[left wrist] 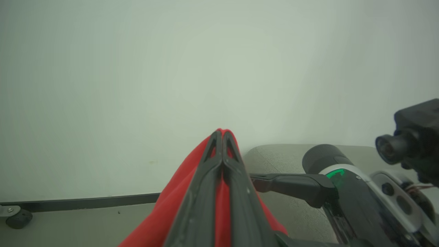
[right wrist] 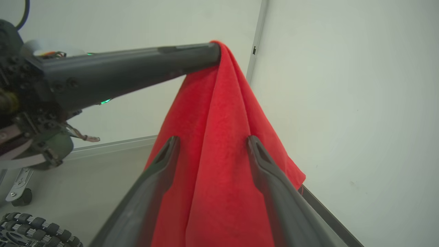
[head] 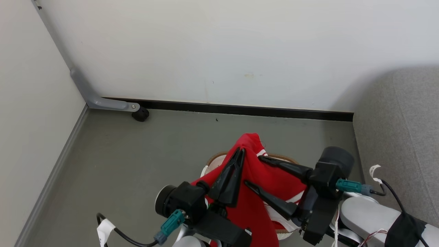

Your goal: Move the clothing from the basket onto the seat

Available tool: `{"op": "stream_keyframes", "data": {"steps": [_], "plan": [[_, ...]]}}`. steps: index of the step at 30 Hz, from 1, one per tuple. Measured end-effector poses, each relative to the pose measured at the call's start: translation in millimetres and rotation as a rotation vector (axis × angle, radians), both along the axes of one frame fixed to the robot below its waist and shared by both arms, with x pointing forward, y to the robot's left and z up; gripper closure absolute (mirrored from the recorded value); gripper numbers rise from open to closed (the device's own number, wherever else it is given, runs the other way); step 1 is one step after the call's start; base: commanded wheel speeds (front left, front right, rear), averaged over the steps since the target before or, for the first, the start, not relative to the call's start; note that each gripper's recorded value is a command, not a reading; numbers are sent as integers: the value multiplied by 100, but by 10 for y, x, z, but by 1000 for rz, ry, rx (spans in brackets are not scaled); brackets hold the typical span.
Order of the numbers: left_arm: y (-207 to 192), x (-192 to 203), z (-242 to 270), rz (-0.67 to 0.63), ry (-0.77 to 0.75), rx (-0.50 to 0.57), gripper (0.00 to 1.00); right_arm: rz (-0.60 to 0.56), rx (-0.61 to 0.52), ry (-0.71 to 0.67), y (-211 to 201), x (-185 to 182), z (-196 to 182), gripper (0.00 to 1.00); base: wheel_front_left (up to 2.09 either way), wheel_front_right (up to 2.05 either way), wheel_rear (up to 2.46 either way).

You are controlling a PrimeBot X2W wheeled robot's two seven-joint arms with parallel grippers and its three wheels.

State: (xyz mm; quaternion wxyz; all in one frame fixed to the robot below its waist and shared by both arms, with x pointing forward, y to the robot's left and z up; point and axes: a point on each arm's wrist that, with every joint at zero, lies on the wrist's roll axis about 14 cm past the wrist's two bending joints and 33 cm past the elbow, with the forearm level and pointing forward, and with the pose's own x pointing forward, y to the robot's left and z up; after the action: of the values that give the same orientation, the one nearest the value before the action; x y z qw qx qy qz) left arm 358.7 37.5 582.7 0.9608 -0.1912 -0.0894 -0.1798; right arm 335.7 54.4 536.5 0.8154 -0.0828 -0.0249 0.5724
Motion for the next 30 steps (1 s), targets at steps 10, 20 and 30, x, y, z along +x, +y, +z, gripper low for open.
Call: {"op": "stream_keyframes", "data": {"steps": [10, 20, 30], "plan": [[-150, -84, 88, -54, -21, -19, 100, -15, 11, 23, 8, 44, 1, 0, 0, 0, 0], [-188, -90, 84, -68, -18, -15, 100, -45, 30, 71, -30, 66, -27, 100, 0, 0, 0], [-78, -5, 4, -25, 0, 5, 0, -113, 71, 102, -171, 178, 24, 100, 0, 0, 0]]}}
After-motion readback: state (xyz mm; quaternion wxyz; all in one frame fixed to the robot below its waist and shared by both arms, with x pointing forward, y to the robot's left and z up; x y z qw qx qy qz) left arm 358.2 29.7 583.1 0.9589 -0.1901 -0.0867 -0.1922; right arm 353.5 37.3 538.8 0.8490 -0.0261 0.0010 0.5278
